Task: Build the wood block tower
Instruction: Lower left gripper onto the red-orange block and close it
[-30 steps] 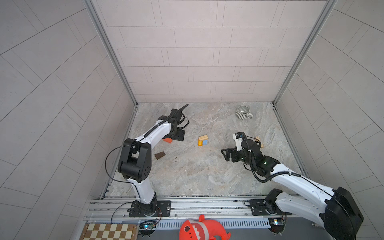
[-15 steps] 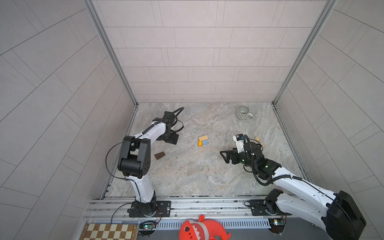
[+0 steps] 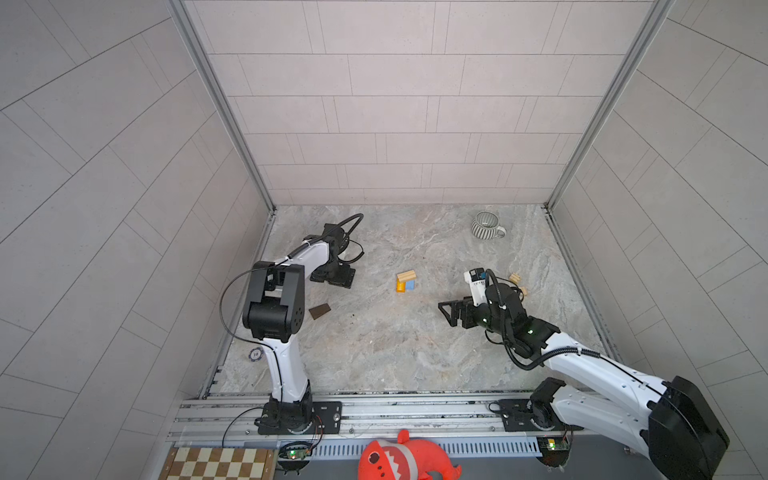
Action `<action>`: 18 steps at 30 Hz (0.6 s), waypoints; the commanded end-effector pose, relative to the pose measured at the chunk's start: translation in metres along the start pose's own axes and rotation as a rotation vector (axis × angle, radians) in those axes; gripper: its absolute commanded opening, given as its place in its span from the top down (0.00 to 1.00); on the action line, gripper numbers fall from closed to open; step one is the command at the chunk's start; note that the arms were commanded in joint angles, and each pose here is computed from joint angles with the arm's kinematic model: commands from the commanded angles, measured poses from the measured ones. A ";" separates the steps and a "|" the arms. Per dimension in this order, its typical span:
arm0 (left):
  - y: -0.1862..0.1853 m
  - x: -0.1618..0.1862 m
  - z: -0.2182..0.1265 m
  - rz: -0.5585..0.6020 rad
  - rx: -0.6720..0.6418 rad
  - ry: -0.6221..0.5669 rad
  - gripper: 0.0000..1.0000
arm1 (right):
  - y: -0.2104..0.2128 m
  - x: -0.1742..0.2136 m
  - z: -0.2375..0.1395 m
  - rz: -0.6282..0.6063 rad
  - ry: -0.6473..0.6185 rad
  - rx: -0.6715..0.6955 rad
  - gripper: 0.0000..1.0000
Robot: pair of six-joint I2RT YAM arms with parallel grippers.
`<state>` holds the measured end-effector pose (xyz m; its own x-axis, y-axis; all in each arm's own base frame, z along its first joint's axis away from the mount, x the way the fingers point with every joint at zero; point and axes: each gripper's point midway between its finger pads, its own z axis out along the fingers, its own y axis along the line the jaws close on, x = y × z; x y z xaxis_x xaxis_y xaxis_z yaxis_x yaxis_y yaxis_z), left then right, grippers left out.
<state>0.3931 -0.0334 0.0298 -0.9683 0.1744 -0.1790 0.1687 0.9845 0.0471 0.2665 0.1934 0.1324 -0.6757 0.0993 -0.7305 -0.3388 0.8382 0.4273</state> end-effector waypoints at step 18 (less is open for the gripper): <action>0.004 -0.011 0.011 -0.010 0.029 0.004 0.24 | -0.002 0.005 0.007 0.017 0.013 -0.004 0.00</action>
<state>0.4040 -0.0319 0.0215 -0.9701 0.1605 -0.1819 0.1613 0.9868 0.0105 0.2683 0.1977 0.1281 -0.6848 0.0966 -0.7223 -0.3431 0.8318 0.4364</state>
